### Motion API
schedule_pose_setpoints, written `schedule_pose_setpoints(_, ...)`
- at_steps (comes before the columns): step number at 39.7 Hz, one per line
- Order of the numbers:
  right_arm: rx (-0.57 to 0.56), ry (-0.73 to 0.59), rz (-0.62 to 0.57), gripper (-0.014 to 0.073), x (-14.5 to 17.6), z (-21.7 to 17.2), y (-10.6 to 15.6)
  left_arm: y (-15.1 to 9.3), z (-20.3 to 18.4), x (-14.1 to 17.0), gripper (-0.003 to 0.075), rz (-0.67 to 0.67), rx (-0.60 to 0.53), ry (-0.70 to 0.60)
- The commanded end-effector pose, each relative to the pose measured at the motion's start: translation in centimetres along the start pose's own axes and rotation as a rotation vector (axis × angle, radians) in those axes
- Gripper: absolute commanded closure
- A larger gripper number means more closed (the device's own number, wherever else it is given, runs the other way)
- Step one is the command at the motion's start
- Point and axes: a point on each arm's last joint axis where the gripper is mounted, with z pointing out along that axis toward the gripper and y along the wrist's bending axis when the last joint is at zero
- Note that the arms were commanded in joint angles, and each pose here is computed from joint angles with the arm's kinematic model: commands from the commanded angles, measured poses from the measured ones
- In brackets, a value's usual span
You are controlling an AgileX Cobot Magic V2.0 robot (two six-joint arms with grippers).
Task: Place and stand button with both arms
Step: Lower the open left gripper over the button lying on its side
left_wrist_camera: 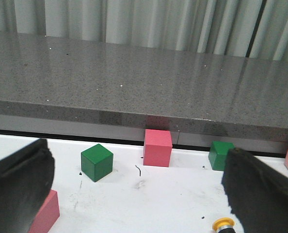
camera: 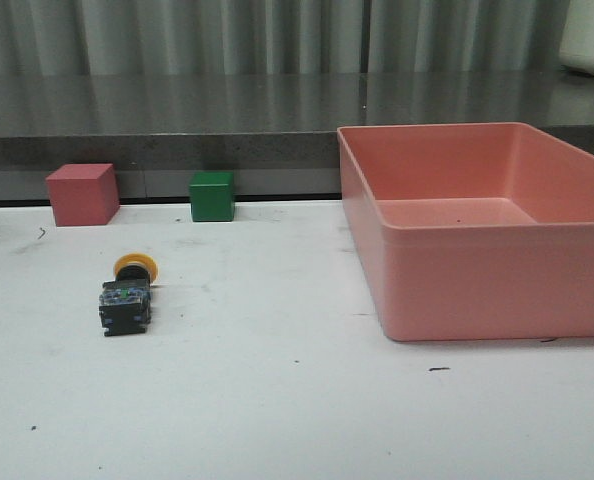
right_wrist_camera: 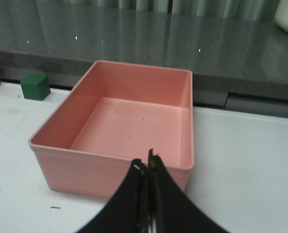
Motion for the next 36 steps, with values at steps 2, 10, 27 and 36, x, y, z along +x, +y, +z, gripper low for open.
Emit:
schedule_pose_setpoints(2, 0.008, -0.13, -0.022, 0.0664, -1.7, -0.4, 0.0, -0.1, 0.1, -1.8, 0.0047, -0.017, 0.004, -0.086)
schedule_pose_setpoints(10, 0.008, -0.13, -0.022, 0.0664, -1.7, -0.4, 0.0, -0.5, 2.8, -3.2, 0.0047, -0.017, 0.018, -0.005)
schedule_pose_setpoints(27, 0.008, -0.13, -0.022, 0.0664, -1.7, -0.4, 0.0, -8.5, 12.3, -3.2, 0.0047, 0.031, 0.32, 0.544)
schedule_pose_setpoints(36, 0.008, -0.13, -0.022, 0.0664, -1.7, -0.4, 0.0, -12.3, 17.3, -0.5, 0.0047, -0.045, 0.372, 0.878)
